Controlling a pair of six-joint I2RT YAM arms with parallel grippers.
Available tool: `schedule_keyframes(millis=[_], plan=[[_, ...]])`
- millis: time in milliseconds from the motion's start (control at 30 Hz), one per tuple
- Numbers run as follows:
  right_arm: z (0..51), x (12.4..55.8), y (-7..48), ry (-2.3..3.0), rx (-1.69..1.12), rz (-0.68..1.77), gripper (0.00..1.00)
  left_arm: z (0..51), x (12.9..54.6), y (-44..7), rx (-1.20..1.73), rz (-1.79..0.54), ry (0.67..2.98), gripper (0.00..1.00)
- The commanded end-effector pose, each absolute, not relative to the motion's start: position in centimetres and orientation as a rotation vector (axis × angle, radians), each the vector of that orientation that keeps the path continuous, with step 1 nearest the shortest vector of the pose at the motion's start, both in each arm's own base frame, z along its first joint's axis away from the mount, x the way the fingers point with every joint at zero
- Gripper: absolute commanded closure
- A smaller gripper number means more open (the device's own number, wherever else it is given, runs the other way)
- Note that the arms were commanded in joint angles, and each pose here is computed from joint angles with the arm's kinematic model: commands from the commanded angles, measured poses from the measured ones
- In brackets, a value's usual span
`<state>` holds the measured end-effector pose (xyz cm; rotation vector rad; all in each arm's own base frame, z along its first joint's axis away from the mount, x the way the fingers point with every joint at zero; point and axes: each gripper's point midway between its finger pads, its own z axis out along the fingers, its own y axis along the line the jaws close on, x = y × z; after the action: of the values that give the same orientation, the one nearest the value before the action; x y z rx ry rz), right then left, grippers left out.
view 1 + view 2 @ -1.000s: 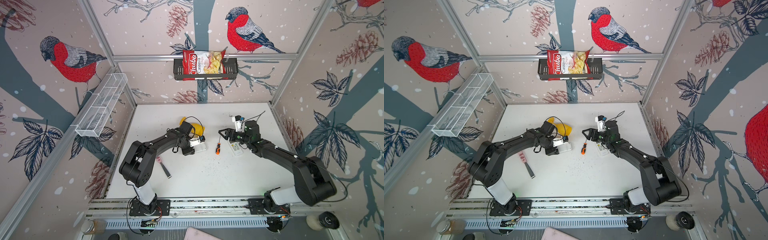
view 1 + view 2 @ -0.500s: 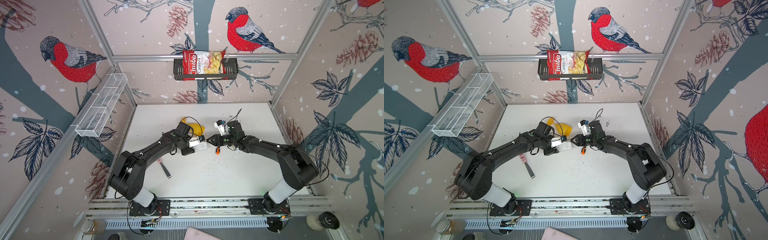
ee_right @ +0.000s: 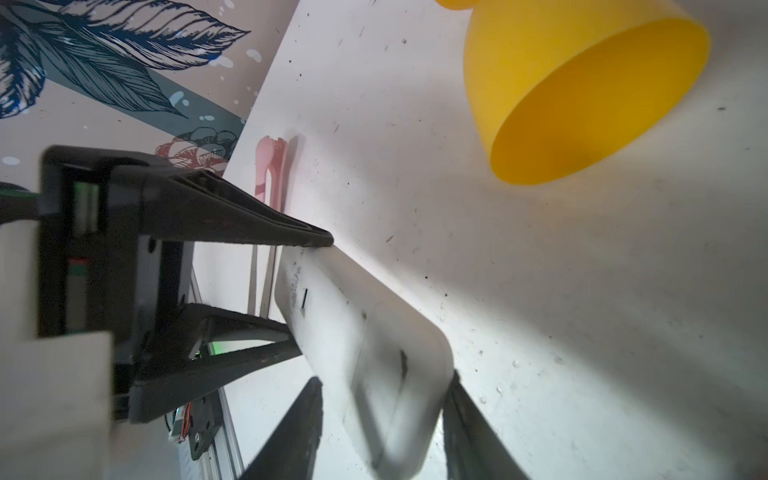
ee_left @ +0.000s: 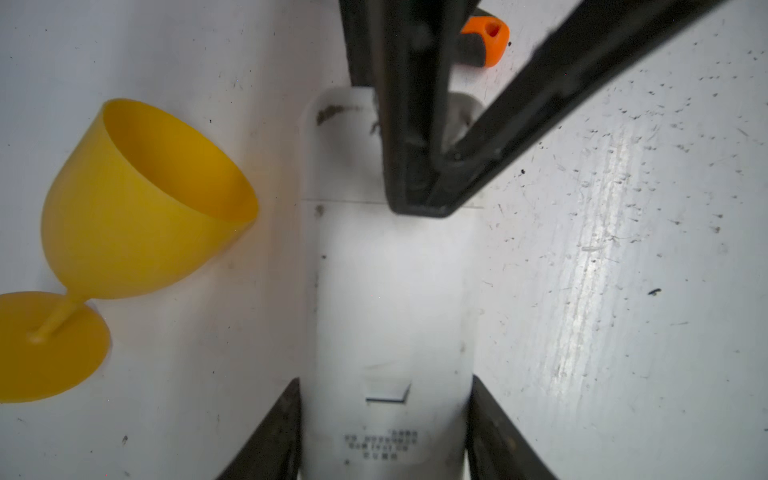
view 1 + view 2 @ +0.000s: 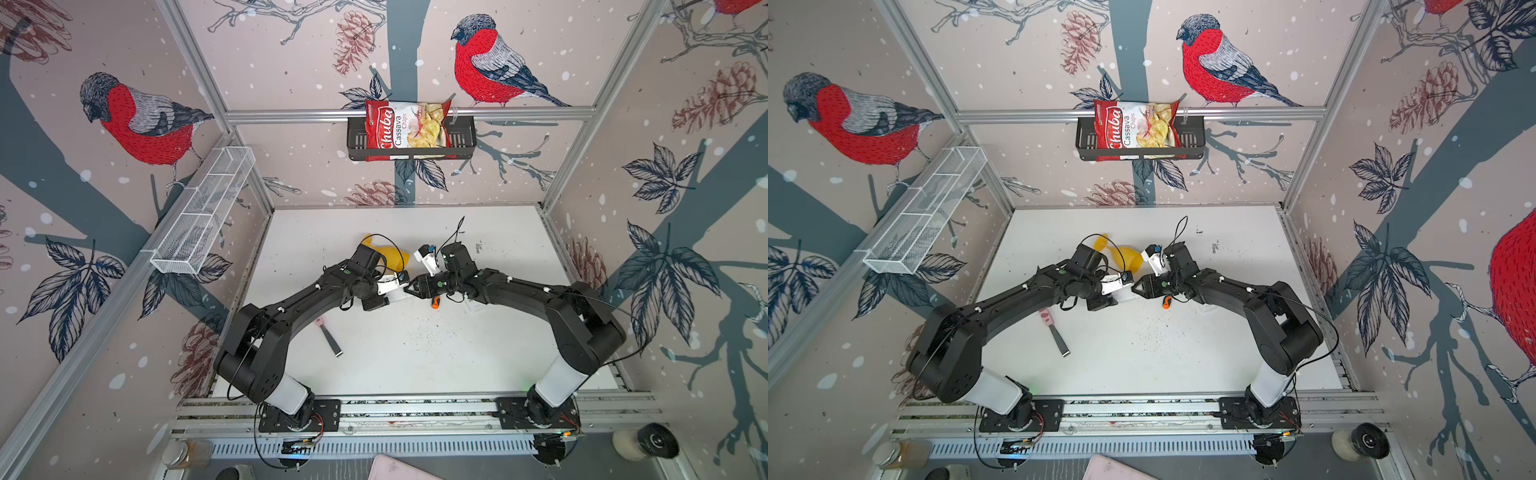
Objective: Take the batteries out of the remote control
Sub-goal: 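Close the left gripper on the remote's sides while the right gripper reaches the cover, then push the battery cover off the remote with the right gripper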
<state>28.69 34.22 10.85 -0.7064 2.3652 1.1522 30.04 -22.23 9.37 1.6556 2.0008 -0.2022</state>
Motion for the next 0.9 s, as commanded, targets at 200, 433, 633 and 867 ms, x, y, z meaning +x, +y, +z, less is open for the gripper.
schedule_keyframes(millis=[200,433,633,867], plan=[[10.00,28.73,34.27,2.385,-0.733,1.100,0.60,9.72,30.44,-22.44,1.646,-0.192,1.984,0.48],[9.91,28.94,34.22,2.389,-0.723,1.084,0.64,9.64,30.69,-22.73,1.647,-0.202,1.995,0.49],[9.61,29.40,33.87,2.399,-0.704,1.045,0.72,9.43,30.58,-22.67,1.654,-0.201,1.997,0.49],[9.49,29.72,33.57,2.404,-0.687,1.023,0.75,9.75,30.49,-22.63,1.651,-0.198,1.983,0.49]])
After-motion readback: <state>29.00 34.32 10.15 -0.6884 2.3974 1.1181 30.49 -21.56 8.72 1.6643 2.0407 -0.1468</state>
